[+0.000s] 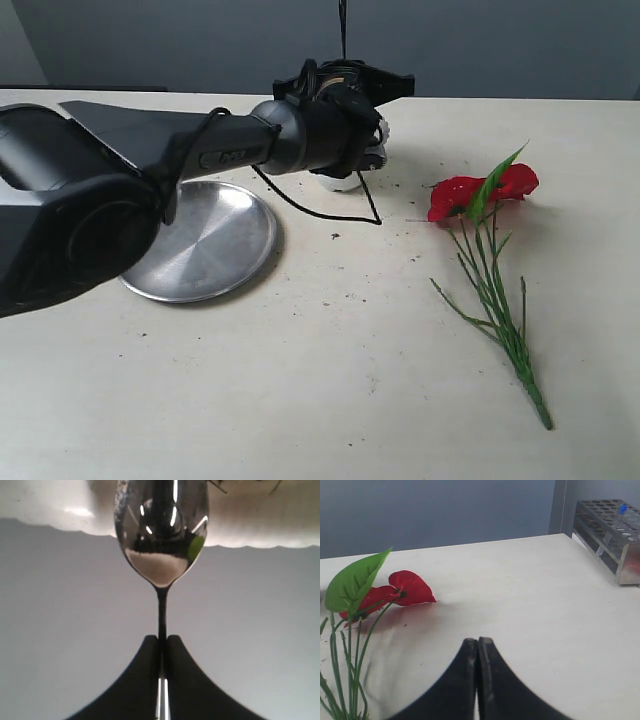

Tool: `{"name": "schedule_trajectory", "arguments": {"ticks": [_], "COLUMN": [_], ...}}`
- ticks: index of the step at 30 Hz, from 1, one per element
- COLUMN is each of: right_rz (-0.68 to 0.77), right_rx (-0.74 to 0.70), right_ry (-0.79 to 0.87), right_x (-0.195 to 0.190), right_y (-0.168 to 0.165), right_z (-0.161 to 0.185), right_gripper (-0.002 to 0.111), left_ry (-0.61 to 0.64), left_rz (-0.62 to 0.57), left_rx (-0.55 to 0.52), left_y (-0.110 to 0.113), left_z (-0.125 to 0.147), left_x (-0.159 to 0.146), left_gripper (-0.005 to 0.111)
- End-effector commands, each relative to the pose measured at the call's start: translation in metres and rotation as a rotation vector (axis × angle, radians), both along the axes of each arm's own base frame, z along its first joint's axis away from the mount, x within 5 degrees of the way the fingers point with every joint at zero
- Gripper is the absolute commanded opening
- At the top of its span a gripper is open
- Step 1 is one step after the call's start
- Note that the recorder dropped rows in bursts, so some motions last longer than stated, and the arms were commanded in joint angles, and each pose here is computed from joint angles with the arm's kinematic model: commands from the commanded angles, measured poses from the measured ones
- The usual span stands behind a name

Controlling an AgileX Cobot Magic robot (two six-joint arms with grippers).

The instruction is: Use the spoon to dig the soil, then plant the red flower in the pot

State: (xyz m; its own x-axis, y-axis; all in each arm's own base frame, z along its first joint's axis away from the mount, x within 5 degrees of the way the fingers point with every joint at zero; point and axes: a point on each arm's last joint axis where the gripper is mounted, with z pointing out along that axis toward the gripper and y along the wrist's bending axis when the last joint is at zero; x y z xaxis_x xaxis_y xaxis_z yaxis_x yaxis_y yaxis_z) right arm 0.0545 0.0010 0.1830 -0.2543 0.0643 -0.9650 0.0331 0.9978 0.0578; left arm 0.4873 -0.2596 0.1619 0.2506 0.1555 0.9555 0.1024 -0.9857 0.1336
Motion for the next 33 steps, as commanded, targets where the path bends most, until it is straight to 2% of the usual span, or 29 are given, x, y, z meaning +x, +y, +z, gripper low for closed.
{"name": "schedule_trajectory", "arguments": {"ticks": [1, 33], "right_rz": [-0.005, -0.005], "right_rx": [0.0, 0.0], "right_ry": [-0.006, -0.006], "right_x": [0.0, 0.0], "right_y": [0.0, 0.0], "right_z": [0.0, 0.0], "right_gripper": [-0.001, -0.001], "left_ry": [-0.001, -0.037], "left_rz": [0.055, 0.185], "left_rx": [-0.023, -0.001], "left_y": [-0.005, -0.032], "left_z": [0.001, 0.004], "left_x": [-0.007, -0.039], "left_gripper": [0.0, 0.0]}}
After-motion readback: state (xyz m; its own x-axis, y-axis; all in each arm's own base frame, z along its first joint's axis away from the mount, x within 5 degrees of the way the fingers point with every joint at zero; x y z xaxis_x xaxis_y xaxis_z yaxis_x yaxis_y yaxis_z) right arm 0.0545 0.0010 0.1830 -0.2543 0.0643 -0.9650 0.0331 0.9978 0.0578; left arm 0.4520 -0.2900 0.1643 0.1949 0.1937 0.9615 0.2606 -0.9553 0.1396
